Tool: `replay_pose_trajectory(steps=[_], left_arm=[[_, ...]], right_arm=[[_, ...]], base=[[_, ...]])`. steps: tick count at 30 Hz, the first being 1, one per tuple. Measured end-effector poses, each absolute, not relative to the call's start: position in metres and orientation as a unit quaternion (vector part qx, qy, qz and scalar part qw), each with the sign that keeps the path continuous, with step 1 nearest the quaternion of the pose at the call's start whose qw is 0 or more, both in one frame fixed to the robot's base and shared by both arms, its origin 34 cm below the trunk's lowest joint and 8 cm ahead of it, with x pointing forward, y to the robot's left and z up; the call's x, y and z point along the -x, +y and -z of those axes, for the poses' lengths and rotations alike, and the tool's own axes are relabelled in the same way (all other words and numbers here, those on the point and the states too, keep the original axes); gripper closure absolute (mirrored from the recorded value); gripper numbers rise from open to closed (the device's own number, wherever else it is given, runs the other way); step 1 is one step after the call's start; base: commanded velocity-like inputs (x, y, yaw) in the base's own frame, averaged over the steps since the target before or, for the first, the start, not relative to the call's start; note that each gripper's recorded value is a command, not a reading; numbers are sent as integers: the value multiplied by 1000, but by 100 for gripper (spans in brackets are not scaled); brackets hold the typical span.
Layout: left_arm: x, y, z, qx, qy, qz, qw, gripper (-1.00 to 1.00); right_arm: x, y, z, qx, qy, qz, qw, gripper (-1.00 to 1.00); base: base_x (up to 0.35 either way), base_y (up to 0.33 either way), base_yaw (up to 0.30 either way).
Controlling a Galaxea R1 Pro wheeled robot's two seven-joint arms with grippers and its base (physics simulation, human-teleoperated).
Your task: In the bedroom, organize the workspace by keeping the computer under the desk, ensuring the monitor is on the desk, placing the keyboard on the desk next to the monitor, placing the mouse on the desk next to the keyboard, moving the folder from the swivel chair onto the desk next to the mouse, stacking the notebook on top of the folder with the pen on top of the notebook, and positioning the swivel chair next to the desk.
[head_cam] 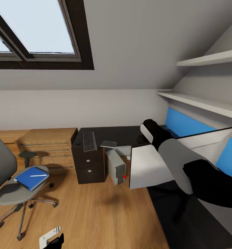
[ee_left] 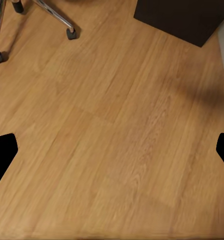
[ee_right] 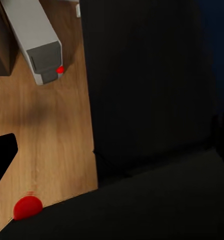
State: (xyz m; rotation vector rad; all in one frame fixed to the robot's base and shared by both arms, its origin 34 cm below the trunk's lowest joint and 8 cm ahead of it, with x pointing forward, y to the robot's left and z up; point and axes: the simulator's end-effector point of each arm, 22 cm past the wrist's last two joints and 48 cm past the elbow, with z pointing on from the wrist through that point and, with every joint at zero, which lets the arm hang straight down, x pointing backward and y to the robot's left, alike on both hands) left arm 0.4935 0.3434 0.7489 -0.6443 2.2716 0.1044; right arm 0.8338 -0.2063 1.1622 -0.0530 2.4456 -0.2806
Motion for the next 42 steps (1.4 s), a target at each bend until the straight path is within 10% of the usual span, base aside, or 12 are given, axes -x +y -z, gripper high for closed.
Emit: replay_pose_trajectory(steps=[42], left_arm=[[-493,342,-748,251,890,-40,378,-100]], right_arm=[[-837,-208,-1169,22,931,115,345,-100]], base=[[-122,-15,0]])
